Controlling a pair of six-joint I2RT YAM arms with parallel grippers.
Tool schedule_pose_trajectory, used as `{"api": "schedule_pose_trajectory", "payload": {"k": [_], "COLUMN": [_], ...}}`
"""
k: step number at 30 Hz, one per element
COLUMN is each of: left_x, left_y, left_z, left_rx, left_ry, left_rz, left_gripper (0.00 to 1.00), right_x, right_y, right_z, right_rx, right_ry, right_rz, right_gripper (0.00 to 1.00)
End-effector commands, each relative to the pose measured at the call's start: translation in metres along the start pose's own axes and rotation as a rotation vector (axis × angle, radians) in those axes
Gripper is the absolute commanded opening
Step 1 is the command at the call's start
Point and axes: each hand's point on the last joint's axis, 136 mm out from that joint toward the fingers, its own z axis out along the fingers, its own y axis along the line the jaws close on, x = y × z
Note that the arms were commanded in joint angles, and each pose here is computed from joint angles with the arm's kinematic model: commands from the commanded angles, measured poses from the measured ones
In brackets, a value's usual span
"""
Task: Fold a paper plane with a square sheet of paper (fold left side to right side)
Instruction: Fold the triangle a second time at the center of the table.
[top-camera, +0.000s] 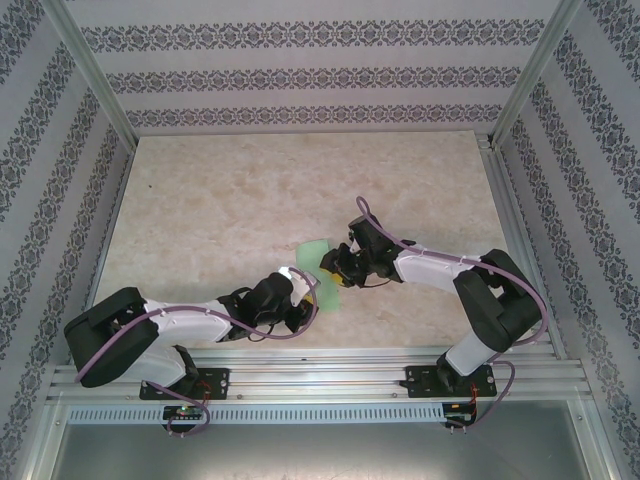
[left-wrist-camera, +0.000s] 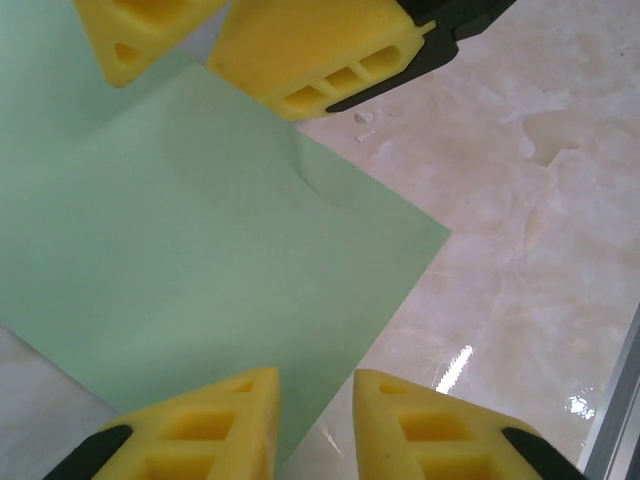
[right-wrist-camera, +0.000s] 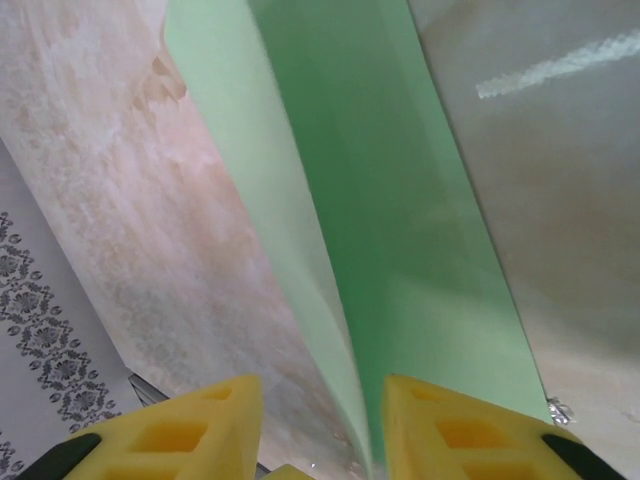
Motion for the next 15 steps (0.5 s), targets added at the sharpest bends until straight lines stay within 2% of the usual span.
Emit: {"api": "schedule_pose_trajectory", "payload": {"k": [1, 5, 15], "left_x": [-0.029, -0.036, -0.034], "left_y": [-0.015, -0.021, -0.023], "left_z": [-0.008, -0.011, 0.002], "left_rx": [0.066, 0.083, 0.053], "left_ry": [-0.063, -0.055, -0.023], "left_rz": [0.006, 0.026, 0.058], "left_gripper": [0.32, 0.47, 0.67], "right_x": [-0.002, -0.002, 0.000], "right_y": [0.017, 0.017, 0.019], "right_z": [0.001, 0.000, 0.001], "right_rx": [-0.039, -0.032, -0.033], "right_ry": [-0.005, -0.005, 0.000], "right_rz": [-0.009, -0.010, -0.013], "right_gripper": [0.35, 0.34, 0.34]}}
